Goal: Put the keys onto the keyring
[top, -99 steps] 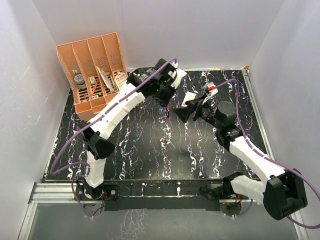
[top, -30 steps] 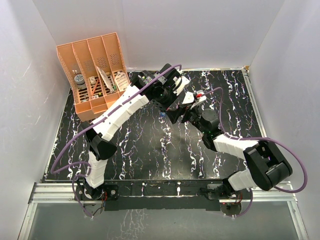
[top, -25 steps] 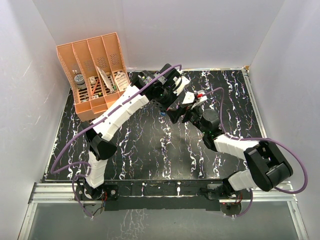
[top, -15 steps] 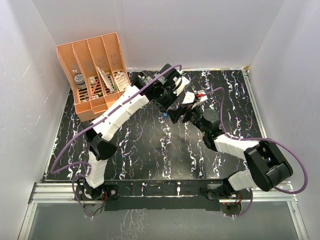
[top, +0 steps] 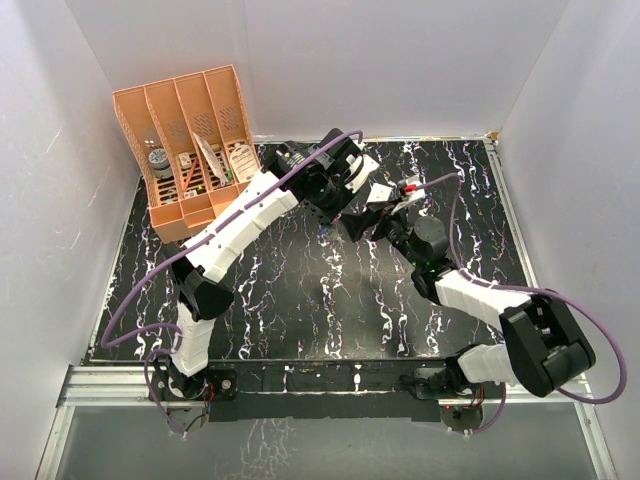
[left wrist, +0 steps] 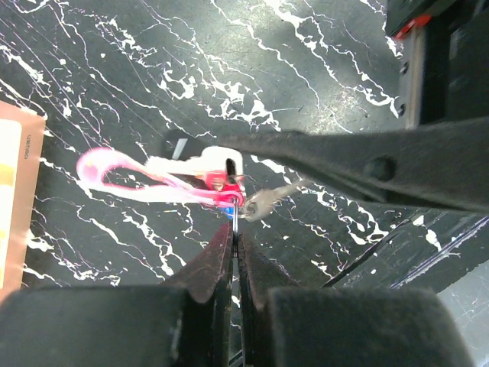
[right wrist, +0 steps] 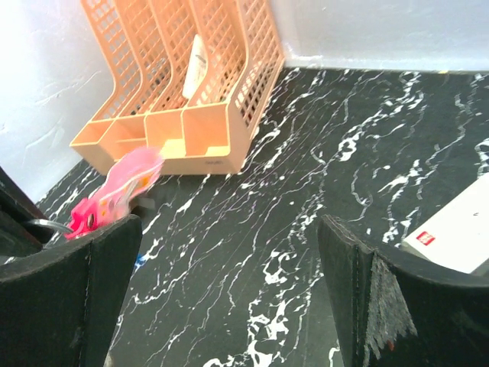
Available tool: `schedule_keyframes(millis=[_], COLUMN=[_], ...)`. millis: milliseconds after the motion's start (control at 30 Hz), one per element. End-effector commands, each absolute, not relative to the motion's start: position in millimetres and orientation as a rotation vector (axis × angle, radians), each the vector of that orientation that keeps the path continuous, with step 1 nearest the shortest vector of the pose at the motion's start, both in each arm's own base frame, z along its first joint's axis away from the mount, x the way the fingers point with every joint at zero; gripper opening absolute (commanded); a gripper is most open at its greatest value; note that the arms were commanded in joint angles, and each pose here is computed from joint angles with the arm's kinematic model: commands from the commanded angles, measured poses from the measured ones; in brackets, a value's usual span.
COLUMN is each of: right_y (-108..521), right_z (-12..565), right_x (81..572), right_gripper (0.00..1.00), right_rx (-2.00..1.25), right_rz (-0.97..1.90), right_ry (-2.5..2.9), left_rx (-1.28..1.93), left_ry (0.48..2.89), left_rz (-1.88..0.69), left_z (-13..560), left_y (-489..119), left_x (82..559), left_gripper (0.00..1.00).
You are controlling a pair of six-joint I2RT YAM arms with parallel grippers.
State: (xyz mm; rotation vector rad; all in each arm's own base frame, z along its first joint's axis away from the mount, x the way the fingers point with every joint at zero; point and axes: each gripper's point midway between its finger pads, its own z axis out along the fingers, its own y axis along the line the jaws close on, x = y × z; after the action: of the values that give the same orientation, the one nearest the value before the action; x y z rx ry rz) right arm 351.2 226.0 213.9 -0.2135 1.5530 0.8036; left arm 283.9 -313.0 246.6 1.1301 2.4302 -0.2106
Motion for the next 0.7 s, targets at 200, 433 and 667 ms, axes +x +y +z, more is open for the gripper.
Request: schedule_keyframes(millis=[200, 433, 667], right_y=[184.5, 189.2, 188.4], right_z=[260.2, 261.3, 260.8], right_x=[358.0, 354.1, 353.8], right_gripper=[0.98, 0.98, 0.98], right_rx=[-0.145, -0.172, -0.173], right_rz=[0.717, 0.747, 0.742], right_ry=[1.440, 1.440, 1.443], left_rx=[1.134, 1.138, 1.140], left_ry=[2.413, 2.412, 2.411], left_rz=[-0.233, -0.233, -0.230], left_z=[265.1, 265.0, 264.9], left_y=[-305.4, -306.3, -306.5], left_x=[271.3, 272.0, 272.7], left_gripper=[0.00, 0.00, 0.00])
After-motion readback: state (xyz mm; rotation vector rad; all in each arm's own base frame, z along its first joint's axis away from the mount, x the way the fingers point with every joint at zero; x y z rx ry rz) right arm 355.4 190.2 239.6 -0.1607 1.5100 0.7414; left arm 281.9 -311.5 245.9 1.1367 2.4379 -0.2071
